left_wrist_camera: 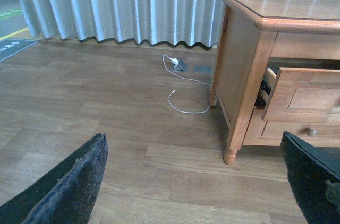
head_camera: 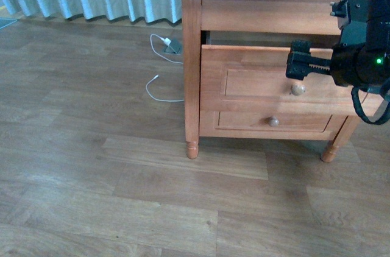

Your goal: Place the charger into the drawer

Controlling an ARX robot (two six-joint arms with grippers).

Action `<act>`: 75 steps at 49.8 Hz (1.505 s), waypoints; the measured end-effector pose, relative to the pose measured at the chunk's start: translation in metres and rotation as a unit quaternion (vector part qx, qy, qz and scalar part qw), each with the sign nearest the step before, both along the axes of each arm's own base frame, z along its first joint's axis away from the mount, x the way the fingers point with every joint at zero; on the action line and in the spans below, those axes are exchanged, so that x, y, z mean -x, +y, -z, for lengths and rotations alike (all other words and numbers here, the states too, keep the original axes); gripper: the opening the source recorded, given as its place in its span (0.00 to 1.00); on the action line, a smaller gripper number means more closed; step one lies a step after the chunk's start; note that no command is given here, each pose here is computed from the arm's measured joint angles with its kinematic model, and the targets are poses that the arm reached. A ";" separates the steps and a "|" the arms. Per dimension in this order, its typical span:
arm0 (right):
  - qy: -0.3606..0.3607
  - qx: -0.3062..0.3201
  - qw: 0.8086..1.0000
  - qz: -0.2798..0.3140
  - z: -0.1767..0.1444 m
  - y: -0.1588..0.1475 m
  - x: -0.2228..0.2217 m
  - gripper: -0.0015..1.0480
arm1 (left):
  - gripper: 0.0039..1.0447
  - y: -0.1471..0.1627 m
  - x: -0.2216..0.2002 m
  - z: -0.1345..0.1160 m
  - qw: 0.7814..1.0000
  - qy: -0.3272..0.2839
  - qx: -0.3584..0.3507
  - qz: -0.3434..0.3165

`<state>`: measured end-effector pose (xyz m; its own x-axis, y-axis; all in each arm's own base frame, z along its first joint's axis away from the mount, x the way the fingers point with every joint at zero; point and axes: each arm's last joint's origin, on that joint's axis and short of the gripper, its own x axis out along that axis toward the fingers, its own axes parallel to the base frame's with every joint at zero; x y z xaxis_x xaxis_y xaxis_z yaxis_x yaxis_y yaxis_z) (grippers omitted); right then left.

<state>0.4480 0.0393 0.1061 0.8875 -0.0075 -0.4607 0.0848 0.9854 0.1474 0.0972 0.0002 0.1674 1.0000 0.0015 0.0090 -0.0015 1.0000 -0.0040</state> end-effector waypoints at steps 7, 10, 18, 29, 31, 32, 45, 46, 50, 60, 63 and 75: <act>-0.009 0.000 1.000 0.022 0.005 -0.003 -0.020 0.92 | 0.95 0.000 0.000 0.000 1.000 0.000 0.000 0.000; -0.015 0.000 0.999 0.033 0.008 -0.005 -0.029 0.92 | 0.95 0.000 0.000 0.000 1.000 0.000 0.000 0.000; -0.028 0.004 0.998 0.058 0.011 -0.007 -0.045 0.92 | 0.95 0.000 0.000 0.000 1.000 0.000 0.000 0.000; -0.034 0.007 0.996 0.081 0.017 -0.008 -0.054 0.92 | 0.95 0.000 0.000 0.000 1.000 0.000 0.000 0.000; -0.034 0.005 0.996 0.084 0.019 -0.008 -0.054 0.92 | 0.95 0.000 0.000 0.000 1.000 0.000 0.000 0.000; -0.035 0.003 0.996 0.086 0.019 -0.008 -0.054 0.92 | 0.95 0.000 0.000 0.000 1.000 0.000 0.000 0.000; -0.054 0.008 0.994 0.098 0.018 -0.007 -0.057 0.92 | 0.95 0.000 0.000 0.000 1.000 0.000 0.000 0.000; -0.055 0.008 0.994 0.098 0.018 -0.008 -0.056 0.92 | 0.95 0.000 0.000 0.000 1.000 0.000 0.000 0.000; -0.057 0.003 0.994 0.097 0.017 -0.011 -0.051 0.92 | 0.95 0.000 0.000 0.000 1.000 0.000 0.000 0.000; -0.064 -0.015 0.996 0.064 -0.008 -0.018 -0.022 0.92 | 0.95 0.000 0.000 0.000 1.000 0.000 0.000 0.000; -0.067 -0.022 0.996 0.046 -0.019 -0.019 -0.008 0.92 | 0.95 0.000 0.000 0.000 1.000 0.000 0.000 0.000; -0.054 -0.044 0.997 -0.021 -0.066 -0.024 0.065 0.92 | 0.95 0.000 0.000 0.000 1.000 0.000 0.000 0.000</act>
